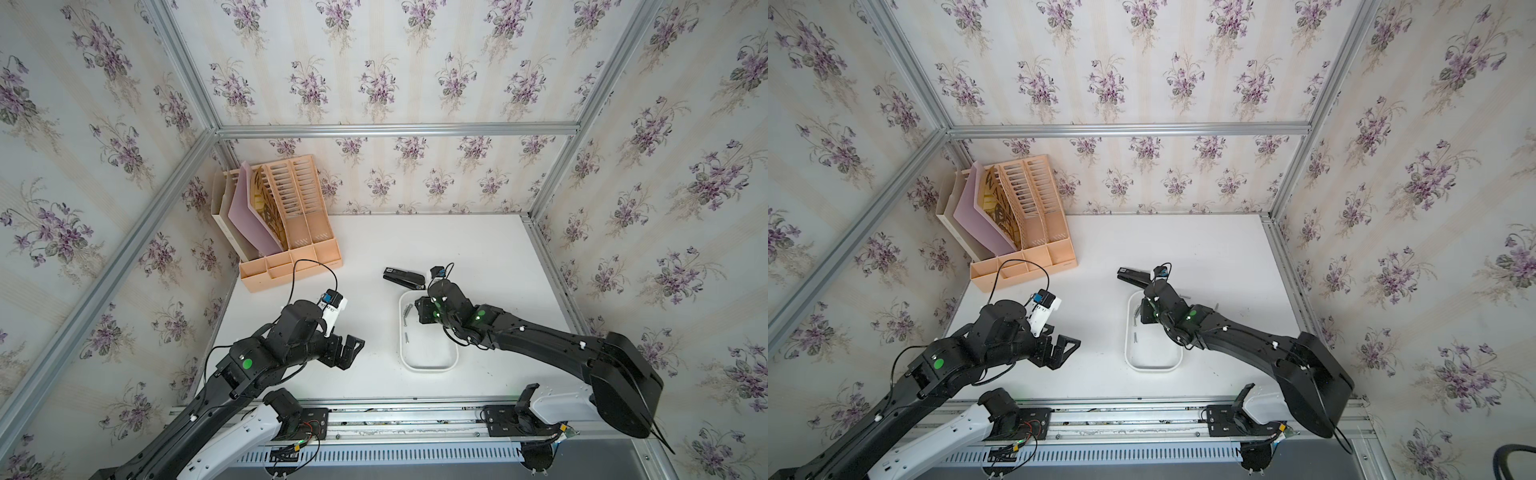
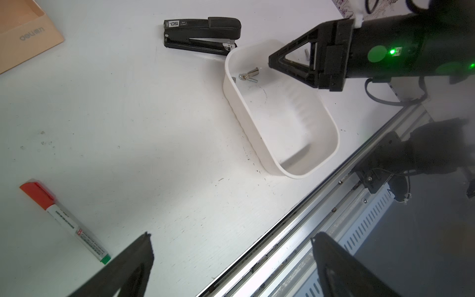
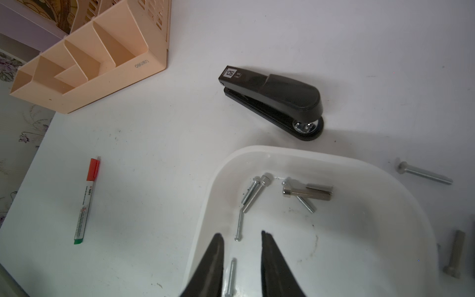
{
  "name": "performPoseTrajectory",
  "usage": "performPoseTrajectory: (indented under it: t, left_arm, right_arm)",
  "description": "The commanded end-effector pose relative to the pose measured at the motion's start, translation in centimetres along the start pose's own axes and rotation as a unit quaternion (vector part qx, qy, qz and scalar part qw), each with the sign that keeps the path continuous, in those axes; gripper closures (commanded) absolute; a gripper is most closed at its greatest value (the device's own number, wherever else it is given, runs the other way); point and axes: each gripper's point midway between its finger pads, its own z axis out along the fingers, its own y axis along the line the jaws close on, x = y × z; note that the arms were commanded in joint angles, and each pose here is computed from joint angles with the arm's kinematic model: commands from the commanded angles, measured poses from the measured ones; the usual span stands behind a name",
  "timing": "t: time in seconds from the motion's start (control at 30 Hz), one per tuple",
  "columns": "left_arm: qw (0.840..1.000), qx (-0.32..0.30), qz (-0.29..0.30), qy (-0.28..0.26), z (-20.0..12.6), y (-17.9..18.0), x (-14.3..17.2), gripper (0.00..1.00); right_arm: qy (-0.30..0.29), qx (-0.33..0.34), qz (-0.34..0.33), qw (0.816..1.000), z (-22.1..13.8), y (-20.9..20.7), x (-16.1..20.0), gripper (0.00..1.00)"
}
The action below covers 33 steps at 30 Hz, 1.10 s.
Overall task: Take out the screws from the storage box
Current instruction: Pick up the screw from the storage box.
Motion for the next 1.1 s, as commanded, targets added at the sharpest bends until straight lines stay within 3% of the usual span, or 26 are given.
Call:
performPoseTrajectory:
  t: [0.0, 0.2, 1.07]
  left_arm:
    - [1.000, 0.005, -0.002, -0.007, -0.1, -0.2, -0.4, 0.01]
    - [1.000, 0.006, -0.002, -0.008, -0.1, -0.3, -0.4, 0.01]
    - [1.000, 0.010, 0.001, -0.009, -0.3, -0.4, -0.3, 0.01]
  right_arm:
    - [0.027, -0.013, 0.008, 1.000, 1.3, 1.3, 0.7, 0.74]
    - [0.046, 0.008, 0.013, 0.999, 2.7, 0.6, 1.6, 0.70]
    - [0.129, 0.105, 0.000, 0.986, 7.3, -1.9, 4.8, 0.78]
